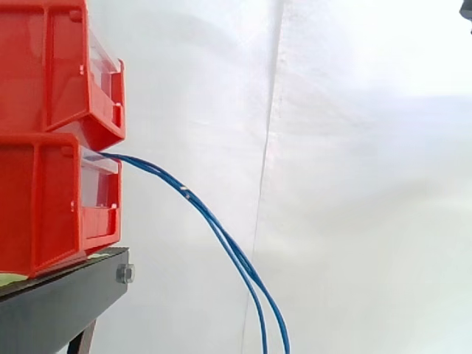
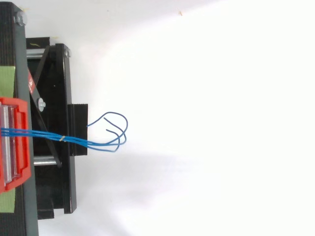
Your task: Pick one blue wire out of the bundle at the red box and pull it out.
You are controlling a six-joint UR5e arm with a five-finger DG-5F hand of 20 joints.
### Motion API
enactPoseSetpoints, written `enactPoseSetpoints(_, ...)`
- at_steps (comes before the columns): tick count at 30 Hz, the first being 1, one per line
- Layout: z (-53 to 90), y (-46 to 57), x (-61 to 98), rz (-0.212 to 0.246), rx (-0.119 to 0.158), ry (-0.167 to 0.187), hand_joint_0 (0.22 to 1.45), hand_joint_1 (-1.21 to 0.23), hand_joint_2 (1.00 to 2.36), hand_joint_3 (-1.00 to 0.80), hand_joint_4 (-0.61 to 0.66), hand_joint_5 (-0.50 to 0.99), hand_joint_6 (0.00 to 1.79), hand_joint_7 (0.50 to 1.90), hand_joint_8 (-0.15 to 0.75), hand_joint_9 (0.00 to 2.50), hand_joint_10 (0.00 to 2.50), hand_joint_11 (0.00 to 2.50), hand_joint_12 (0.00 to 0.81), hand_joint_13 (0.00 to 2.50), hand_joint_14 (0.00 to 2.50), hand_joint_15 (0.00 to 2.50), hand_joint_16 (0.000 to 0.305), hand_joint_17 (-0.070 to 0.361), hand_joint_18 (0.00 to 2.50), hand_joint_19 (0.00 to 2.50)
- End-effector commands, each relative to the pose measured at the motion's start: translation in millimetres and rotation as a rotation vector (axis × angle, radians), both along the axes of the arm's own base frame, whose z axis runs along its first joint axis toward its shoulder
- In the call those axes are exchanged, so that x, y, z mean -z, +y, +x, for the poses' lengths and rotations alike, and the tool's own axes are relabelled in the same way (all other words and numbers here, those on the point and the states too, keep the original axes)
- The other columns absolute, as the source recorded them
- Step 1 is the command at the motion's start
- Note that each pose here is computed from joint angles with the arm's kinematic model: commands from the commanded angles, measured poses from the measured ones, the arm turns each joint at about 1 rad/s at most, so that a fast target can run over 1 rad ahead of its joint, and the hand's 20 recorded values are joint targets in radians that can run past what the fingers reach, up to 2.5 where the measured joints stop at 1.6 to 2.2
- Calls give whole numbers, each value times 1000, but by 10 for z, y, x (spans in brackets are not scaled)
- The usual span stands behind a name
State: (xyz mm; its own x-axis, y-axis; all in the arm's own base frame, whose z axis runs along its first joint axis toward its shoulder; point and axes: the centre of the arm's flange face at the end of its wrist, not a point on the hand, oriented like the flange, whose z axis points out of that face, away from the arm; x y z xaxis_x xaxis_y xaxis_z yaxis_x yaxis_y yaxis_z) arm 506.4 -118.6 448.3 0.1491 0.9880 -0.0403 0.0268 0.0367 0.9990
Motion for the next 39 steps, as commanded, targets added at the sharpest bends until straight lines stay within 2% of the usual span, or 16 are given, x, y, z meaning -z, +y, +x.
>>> enactPoseSetpoints(1, 13, 22, 5, -20, -2, -5, 459, -380, 1000, -500, 297, -221, 502, 733, 375, 779, 11, 385, 473, 510, 6, 200, 76, 170, 375, 283)
enactPoseSetpoints(5, 24, 36, 9, -36, 4, -4, 460, -380, 1000, -500, 297, -221, 502, 736, 377, 789, 12, 400, 472, 520, 6, 206, 76, 170, 384, 279)
enactPoseSetpoints(10, 86, 32, 114, -40, 13, 15, 462, -381, 1000, -500, 298, -221, 502, 736, 377, 788, 12, 396, 475, 542, 6, 220, 75, 169, 384, 280)
enactPoseSetpoints(16, 136, 58, 84, -42, 16, -22, 463, -386, 1000, -500, 305, -218, 502, 741, 378, 780, 10, 402, 478, 597, 8, 258, 75, 168, 419, 319)
enactPoseSetpoints(22, 218, 63, 217, -47, 25, -2, 465, -403, 1000, -500, 308, -215, 502, 744, 378, 764, 10, 398, 479, 632, 8, 285, 75, 168, 448, 343)
enactPoseSetpoints(27, 271, 91, 242, -48, 22, -16, 468, -428, 1000, -500, 308, -215, 502, 747, 378, 764, 10, 406, 480, 647, 9, 294, 74, 167, 457, 350)
enactPoseSetpoints(30, 300, 100, 221, -47, 23, -38, 470, -442, 1000, -500, 311, -214, 502, 748, 380, 763, 10, 413, 480, 654, 9, 302, 74, 167, 468, 349)
enactPoseSetpoints(35, 373, 116, 354, -54, 27, -15, 472, -462, 1000, -500, 316, -212, 502, 758, 376, 763, 12, 415, 480, 665, 9, 307, 74, 166, 479, 359)
enactPoseSetpoints(39, 441, 125, 448, -60, 31, -14, 474, -473, 1000, -500, 321, -208, 502, 767, 376, 763, 10, 416, 480, 670, 11, 308, 74, 166, 480, 359)
